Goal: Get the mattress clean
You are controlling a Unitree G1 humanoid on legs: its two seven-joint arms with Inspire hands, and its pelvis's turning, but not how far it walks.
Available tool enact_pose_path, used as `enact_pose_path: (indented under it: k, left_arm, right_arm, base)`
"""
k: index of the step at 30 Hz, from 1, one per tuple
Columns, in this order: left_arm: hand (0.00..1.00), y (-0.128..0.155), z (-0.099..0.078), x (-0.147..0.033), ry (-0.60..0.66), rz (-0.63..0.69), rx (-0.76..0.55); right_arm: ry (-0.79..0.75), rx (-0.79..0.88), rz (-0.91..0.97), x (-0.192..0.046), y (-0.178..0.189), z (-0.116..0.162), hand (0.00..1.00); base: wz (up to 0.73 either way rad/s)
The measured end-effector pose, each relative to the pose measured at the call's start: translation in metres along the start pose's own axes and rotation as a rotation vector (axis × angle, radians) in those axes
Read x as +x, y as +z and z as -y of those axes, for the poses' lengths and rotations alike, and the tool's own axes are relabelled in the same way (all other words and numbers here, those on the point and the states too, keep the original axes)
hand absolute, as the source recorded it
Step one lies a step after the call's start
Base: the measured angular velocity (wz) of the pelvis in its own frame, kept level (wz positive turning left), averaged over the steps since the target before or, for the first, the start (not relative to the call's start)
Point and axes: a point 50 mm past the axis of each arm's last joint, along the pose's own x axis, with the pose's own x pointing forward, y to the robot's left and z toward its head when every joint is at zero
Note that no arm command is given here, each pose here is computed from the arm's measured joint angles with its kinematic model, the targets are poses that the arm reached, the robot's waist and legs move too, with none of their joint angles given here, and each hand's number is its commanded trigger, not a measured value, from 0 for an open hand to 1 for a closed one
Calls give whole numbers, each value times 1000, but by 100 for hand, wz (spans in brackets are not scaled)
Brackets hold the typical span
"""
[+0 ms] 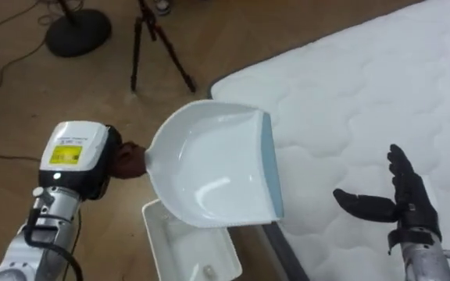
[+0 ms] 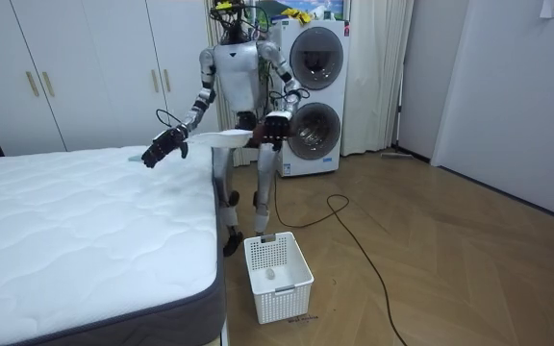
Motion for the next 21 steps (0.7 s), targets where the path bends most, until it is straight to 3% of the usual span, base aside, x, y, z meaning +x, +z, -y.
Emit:
enact_pose_path:
  k: [6,9,14,17,21]
  left_arm:
    - [100,13,6,-2,-8,-39,-209]
    - [100,13,12,-4,-30,-107,-289]
    - [100,25,39,-17,-137,-163,-438]
    - [100,35,50,-21,-187,-171,-461]
    - [100,35,60,-35,-230,-215,-526]
  right_arm:
    - [30,9,-15,1,1,-7,0]
    - [78,42,-16,2,3,-25,0]
    - [106,80,-82,-7,-8,-41,0]
    - [116,93,-76,-8,-6,-44,0]
    - [152,78,-64,-8,-4,-46,0]
  base:
    - [-127]
    - [-122]
    - [-45]
    - [-51]
    - [-140]
